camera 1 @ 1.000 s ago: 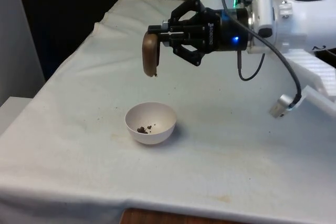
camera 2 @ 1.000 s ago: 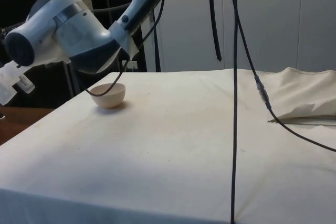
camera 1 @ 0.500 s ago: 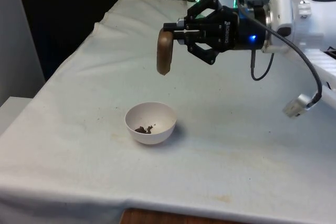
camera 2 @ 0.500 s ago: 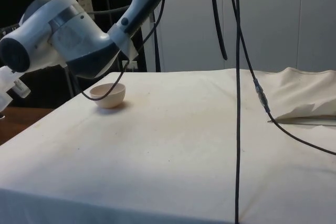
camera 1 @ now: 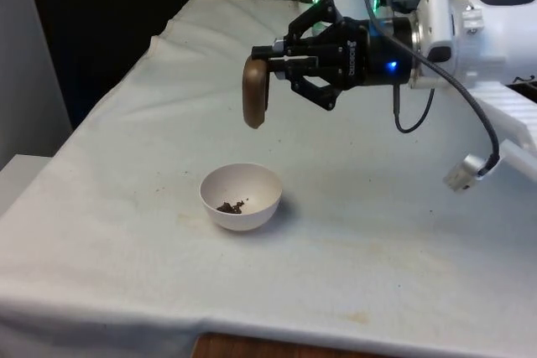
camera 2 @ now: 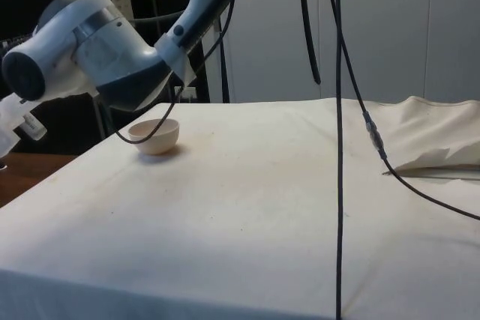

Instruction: Pour the coffee beans from the cup into the bowl.

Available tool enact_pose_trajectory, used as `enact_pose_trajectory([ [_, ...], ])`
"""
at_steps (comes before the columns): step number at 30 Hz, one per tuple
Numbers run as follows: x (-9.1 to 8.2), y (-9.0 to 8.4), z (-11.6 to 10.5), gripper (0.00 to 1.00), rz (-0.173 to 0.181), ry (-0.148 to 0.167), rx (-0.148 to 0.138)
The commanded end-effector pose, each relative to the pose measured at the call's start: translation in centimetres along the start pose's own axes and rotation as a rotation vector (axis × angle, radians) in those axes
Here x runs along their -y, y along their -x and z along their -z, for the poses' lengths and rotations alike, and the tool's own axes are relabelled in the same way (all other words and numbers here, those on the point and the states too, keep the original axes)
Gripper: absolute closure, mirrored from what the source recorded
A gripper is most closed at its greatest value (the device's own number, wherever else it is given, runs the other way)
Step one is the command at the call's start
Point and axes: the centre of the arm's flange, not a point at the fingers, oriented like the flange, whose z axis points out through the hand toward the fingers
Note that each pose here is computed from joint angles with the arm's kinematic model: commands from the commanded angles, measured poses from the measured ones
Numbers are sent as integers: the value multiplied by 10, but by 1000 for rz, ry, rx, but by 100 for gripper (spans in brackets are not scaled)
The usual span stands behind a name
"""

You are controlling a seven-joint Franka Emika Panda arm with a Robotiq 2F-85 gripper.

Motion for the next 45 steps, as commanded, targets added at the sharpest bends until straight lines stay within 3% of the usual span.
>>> enact_pose_trajectory([
  [1,0,-1,-1,98,-3,-27,-1],
  [4,0,-1,-6,98,-15,-47,6],
  [5,1,0,-5,98,-13,-26,8],
  [6,0,-1,-6,98,-18,-52,7],
  [13,-3,-2,-13,98,-41,-93,27],
  [14,-3,-1,-12,98,-41,-72,31],
  [15,-3,-2,-14,98,-45,-97,29],
  [19,-3,-2,-20,98,-58,-123,40],
  [23,-4,-2,-27,98,-68,-144,48],
  [24,-3,-2,-27,98,-67,-126,55],
  [25,-3,-2,-29,98,-69,-149,51],
  [28,-3,-3,-36,98,-77,-173,60],
  [32,-3,-3,-42,98,-84,-195,68],
  [33,-2,-3,-41,98,-83,-173,73],
  [34,-3,-2,-45,98,-86,-205,75],
  [40,-8,-2,-52,98,-94,-235,92],
  [41,-6,-2,-53,98,-96,-218,103],
  [42,-11,-2,-54,98,-98,-242,99],
  [45,-15,-1,-57,98,-100,-253,110],
])
